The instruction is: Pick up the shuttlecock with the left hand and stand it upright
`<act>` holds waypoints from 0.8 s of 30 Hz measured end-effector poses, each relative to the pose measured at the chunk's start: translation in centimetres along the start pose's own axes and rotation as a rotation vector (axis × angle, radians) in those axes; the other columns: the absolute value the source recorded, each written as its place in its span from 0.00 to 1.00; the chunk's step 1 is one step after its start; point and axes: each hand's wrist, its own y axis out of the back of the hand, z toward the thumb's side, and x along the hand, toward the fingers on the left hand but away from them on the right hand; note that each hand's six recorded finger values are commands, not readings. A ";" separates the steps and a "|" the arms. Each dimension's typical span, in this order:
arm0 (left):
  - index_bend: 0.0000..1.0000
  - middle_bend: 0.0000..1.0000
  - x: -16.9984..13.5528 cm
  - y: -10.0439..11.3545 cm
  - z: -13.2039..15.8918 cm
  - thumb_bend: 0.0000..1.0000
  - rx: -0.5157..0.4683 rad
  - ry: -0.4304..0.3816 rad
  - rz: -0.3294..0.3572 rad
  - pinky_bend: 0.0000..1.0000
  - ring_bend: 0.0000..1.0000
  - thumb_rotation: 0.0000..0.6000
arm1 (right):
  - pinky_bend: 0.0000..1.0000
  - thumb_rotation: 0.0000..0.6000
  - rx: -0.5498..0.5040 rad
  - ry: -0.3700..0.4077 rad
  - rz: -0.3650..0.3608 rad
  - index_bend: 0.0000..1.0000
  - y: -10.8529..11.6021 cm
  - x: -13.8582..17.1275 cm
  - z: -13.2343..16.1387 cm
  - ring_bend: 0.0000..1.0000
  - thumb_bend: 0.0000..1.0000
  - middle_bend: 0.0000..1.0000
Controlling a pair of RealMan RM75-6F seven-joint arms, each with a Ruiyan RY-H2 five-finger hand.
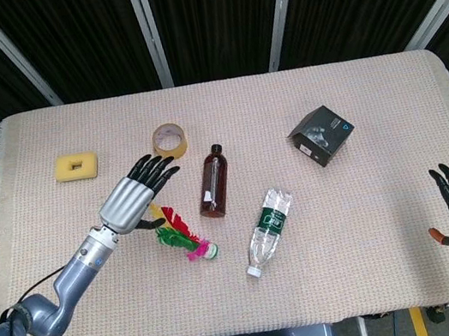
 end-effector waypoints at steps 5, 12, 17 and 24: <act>0.08 0.00 2.0 -1.0 2.2 0.09 -0.045 -0.069 0.017 0.00 0.00 1.00 | 0.00 1.00 -0.005 -0.002 -0.001 0.00 0.1 -0.1 -0.1 0.00 0.13 0.00; 0.07 0.00 3.5 -1.9 4.9 0.06 -0.110 -0.143 0.039 0.00 0.00 1.00 | 0.00 1.00 -0.007 0.006 0.001 0.00 0.2 0.0 0.0 0.00 0.13 0.00; 0.07 0.00 4.3 -1.9 6.5 0.06 -0.133 -0.199 0.073 0.00 0.00 1.00 | 0.00 1.00 -0.006 0.001 0.004 0.00 0.1 0.0 -0.2 0.00 0.13 0.00; 0.07 0.00 3.3 0.0 7.0 0.06 -0.203 -0.243 0.150 0.00 0.00 1.00 | 0.00 1.00 0.003 -0.003 0.013 0.00 -0.1 -0.1 -0.2 0.00 0.13 0.00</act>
